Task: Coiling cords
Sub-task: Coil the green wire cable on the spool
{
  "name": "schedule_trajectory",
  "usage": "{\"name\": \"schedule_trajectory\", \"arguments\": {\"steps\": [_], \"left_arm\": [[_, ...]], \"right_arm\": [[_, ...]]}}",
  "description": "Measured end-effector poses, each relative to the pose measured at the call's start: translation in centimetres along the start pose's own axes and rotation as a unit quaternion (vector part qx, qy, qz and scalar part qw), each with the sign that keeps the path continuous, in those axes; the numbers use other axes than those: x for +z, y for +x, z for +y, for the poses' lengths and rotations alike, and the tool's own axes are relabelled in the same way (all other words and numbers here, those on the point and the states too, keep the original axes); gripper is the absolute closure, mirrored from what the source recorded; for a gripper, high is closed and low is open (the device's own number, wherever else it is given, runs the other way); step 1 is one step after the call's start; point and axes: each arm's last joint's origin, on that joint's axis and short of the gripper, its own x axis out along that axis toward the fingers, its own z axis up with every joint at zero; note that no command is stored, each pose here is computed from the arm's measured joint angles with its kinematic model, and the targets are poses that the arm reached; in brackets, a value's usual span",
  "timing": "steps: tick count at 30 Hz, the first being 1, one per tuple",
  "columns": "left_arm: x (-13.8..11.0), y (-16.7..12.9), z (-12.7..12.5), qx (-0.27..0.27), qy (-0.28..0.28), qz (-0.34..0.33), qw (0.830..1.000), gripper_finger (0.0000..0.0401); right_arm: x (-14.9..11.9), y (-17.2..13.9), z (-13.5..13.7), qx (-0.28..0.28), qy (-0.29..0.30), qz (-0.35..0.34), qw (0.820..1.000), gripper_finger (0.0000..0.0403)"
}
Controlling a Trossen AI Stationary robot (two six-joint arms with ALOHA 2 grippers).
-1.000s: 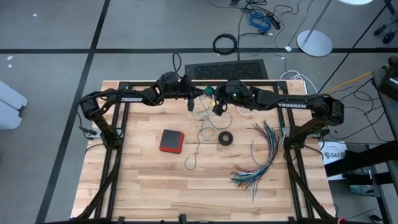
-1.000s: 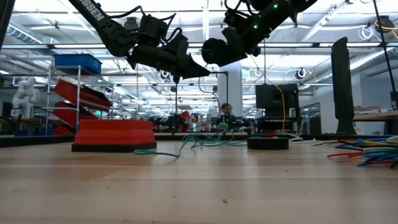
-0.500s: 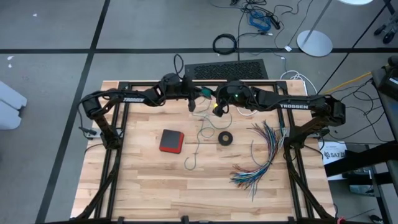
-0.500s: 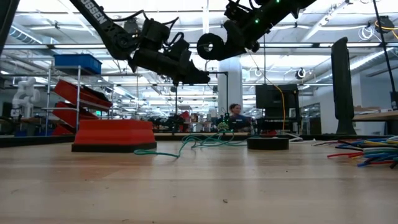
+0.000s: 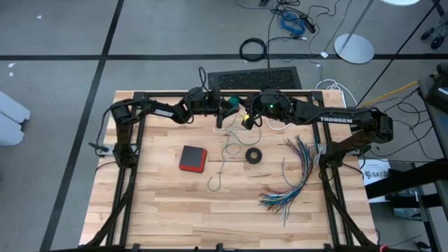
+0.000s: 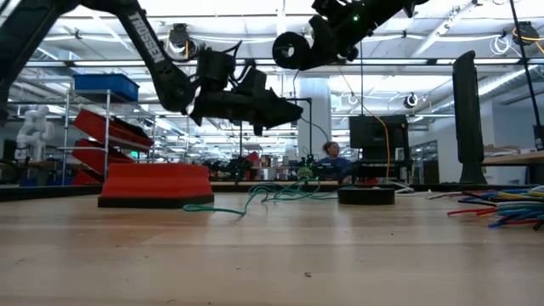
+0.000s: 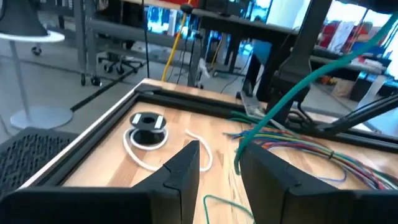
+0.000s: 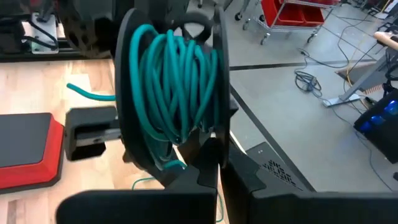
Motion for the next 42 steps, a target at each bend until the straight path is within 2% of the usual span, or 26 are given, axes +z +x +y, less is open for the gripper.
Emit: {"name": "schedule_trajectory", "arguments": {"steps": [7,21,29,35,38,42], "left_arm": [[-1.6,1.1,-0.4,-0.015,0.011,-0.038,0.999,0.0282],[-4.2,3.0,-1.6,0.021,0.032,-0.103,0.994,0.0282],[-5.4,4.5,-1.9,0.005,0.007,-0.137,0.991,0.0283],[-4.9,5.4,-2.2,-0.025,0.016,-0.149,0.988,0.0283],[-4.9,5.5,-2.6,-0.063,0.011,-0.139,0.988,0.0283],[-5.2,5.6,-2.4,-0.071,0.003,-0.120,0.990,0.0283]], "right_arm": [[0.4,-0.8,-0.3,-0.001,0.003,-0.012,1.000,0.0403],[0.8,-1.1,-0.4,-0.002,0.005,-0.025,1.000,0.0403],[0.8,-1.1,-0.4,-0.002,0.008,-0.028,1.000,0.0403],[0.8,-1.1,-0.4,-0.002,0.012,-0.027,1.000,0.0403],[0.8,-1.1,-0.4,-0.001,0.011,-0.027,1.000,0.0403],[0.8,-1.1,-0.4,-0.001,0.010,-0.025,1.000,0.0403]]}}
